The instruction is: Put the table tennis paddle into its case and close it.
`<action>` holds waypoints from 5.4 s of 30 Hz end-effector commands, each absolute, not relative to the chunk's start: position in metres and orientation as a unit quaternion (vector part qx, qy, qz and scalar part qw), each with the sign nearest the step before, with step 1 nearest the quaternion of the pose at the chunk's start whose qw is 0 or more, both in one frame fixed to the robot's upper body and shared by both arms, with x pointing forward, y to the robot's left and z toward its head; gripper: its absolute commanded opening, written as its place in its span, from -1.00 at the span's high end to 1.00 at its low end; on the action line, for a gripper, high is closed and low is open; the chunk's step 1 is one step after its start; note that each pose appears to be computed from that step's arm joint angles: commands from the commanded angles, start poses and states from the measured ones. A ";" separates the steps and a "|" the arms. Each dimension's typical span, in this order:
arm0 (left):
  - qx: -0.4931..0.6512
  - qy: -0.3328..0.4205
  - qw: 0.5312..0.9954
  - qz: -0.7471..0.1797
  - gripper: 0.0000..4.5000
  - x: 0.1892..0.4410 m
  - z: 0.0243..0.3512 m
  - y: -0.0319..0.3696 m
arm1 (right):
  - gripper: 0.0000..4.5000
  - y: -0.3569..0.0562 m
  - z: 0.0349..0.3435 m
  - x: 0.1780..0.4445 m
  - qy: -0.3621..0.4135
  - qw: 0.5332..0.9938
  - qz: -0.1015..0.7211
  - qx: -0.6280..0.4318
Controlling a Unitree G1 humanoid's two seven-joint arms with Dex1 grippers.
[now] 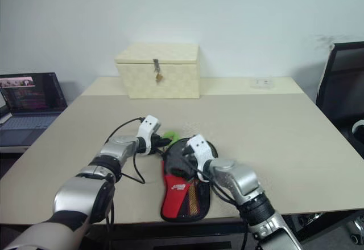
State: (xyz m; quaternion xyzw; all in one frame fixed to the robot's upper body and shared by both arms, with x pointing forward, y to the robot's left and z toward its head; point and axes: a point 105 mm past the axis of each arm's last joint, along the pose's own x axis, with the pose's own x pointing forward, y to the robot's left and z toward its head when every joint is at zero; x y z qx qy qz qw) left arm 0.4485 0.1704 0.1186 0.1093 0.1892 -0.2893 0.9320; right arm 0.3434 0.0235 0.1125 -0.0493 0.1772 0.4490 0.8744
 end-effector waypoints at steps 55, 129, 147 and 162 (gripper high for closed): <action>0.469 -0.087 0.711 -0.517 0.59 0.409 0.162 -0.062 | -1.00 0.005 0.058 0.279 0.285 0.838 0.457 -0.084; 0.157 0.093 0.798 -0.575 -0.86 0.397 0.099 0.075 | -0.15 -0.100 0.147 0.417 0.124 0.960 0.237 -0.083; 0.143 0.109 0.793 -0.581 -0.86 0.392 0.085 0.057 | 0.98 -0.130 0.152 0.359 0.156 0.936 0.308 -0.072; 0.144 0.110 0.795 -0.579 -0.86 0.392 0.081 0.043 | 0.98 -0.107 0.141 0.240 0.228 0.803 0.530 -0.149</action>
